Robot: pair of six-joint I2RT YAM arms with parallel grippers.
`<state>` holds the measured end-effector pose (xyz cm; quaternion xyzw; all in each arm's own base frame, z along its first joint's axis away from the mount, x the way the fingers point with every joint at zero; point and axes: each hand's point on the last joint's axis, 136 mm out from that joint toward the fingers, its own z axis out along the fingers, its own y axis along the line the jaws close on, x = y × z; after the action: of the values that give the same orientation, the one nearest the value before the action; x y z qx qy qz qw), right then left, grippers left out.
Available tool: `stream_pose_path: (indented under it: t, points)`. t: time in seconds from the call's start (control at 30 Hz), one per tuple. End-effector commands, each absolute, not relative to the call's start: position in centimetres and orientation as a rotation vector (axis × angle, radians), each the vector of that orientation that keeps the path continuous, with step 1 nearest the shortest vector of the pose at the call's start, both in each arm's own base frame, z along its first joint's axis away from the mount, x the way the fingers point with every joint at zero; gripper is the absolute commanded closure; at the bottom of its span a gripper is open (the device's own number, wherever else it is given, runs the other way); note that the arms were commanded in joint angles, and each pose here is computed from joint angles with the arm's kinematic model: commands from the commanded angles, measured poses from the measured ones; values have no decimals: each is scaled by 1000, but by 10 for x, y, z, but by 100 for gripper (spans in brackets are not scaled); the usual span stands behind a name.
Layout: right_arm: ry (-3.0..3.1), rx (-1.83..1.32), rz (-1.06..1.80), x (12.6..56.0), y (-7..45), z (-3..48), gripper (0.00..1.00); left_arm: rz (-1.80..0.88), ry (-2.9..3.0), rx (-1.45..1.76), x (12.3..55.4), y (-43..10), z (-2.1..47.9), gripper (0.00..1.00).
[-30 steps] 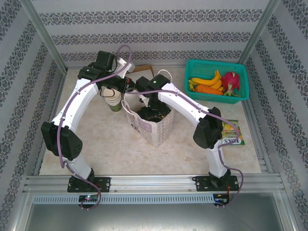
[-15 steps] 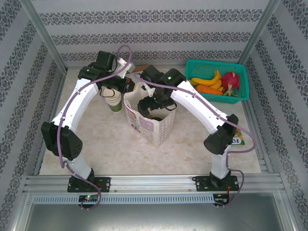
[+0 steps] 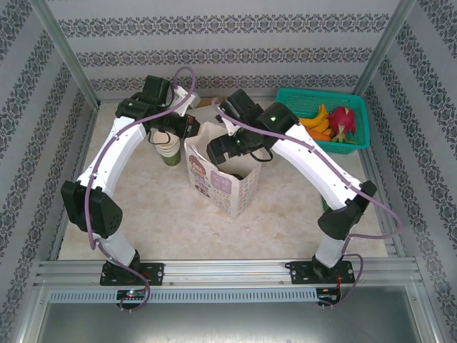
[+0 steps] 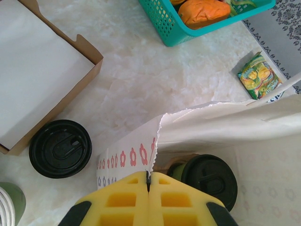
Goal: Pack the takeout coffee
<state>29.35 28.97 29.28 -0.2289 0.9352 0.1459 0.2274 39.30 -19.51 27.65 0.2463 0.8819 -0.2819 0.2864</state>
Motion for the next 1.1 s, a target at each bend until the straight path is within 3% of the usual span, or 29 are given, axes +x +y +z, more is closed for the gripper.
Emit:
stream_pose_path:
  t: [0.0,0.4,0.57,0.73,1.07]
  points:
    - [2493,-651,492,291,295,306,2,-751,2366,644,400,-194,271,100]
    - [2222,-385,782,276,274,349,7,-780,2365,607,403,-196,274,100]
    - [2295,-134,710,272,237,333,20,-794,2367,589,404,-197,274,100]
    - [2392,110,415,265,189,305,30,-789,2372,575,403,-196,273,100]
    - [2528,77,430,244,206,263,46,-797,2373,542,403,-195,272,100]
